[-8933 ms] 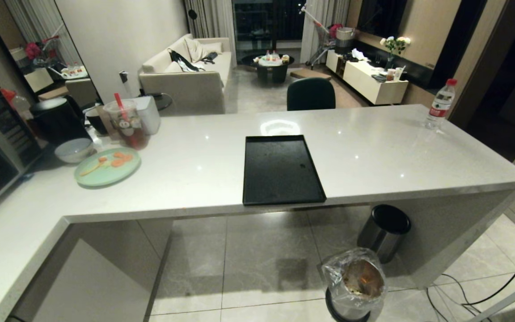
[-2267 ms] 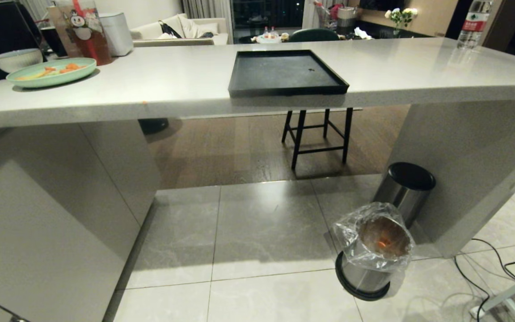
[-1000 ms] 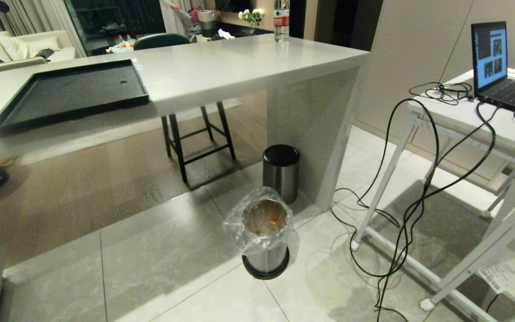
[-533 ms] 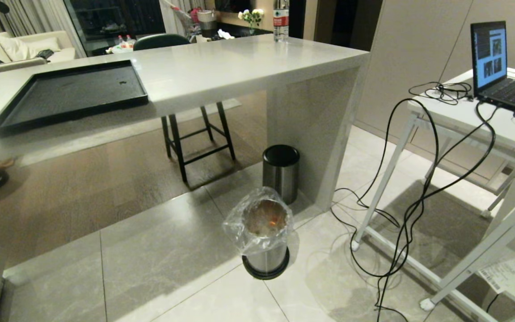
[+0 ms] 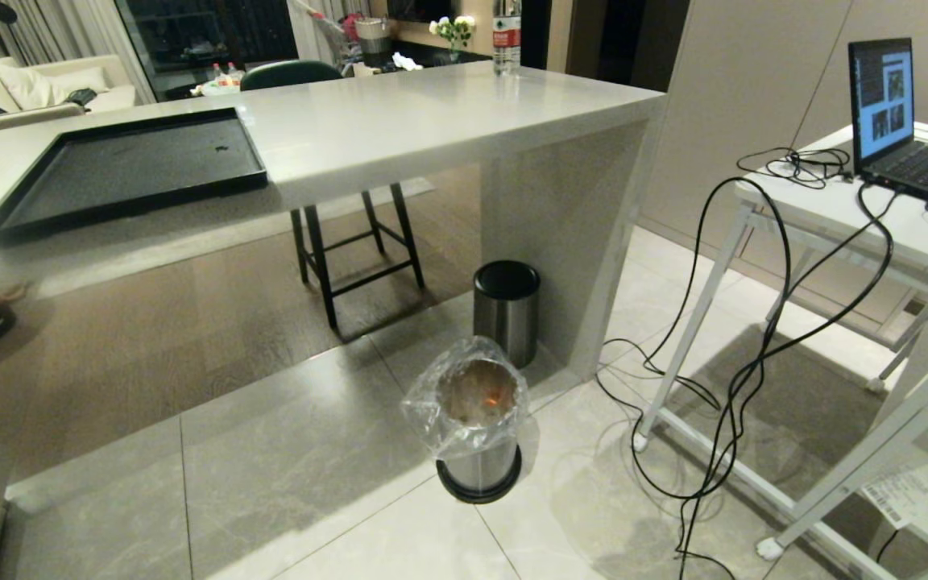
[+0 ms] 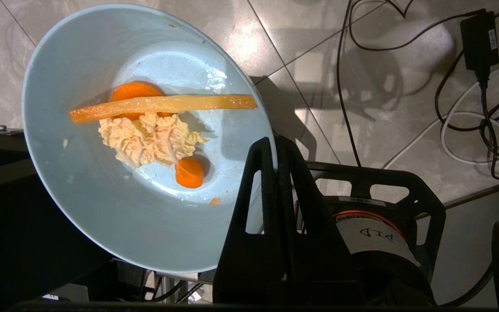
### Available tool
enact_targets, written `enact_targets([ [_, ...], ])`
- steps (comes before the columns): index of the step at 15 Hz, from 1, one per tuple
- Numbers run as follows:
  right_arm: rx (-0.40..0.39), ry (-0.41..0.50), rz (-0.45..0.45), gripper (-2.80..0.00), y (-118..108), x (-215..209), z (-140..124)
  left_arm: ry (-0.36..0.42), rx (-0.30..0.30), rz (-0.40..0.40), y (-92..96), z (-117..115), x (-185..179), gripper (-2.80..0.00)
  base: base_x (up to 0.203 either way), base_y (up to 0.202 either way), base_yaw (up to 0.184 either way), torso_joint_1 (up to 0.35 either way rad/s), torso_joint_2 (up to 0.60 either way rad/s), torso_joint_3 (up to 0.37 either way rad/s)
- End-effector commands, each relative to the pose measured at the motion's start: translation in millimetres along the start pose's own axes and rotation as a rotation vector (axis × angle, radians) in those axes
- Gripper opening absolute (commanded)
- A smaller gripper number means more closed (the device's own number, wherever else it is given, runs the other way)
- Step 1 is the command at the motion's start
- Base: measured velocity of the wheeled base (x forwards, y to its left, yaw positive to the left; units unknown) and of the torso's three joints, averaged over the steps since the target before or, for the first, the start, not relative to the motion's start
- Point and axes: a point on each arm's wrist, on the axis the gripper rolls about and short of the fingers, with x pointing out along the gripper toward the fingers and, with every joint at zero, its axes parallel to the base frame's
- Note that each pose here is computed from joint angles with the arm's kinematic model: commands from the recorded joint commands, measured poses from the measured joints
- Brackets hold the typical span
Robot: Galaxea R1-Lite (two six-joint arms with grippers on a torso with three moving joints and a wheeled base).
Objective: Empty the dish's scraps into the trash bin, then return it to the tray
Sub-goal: Move the bowl over the trash can
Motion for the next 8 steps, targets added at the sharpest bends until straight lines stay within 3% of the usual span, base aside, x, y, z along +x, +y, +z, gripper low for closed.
enact_targets([
  [1, 0.002, -0.001, -0.001, -2.8, 0.0, -0.4, 0.1, 0.0, -0.001, 0.0, 0.0, 0.0, 0.0, -2.8, 0.0, 0.0, 0.0, 0.0, 0.0, 0.0],
  [8, 0.002, 0.001, -0.001, -2.8, 0.1, -0.2, 0.2, 0.001, -0.001, 0.001, 0.0, 0.1, 0.1, -2.8, 0.008, 0.0, 0.0, 0.0, 0.0, 0.001],
])
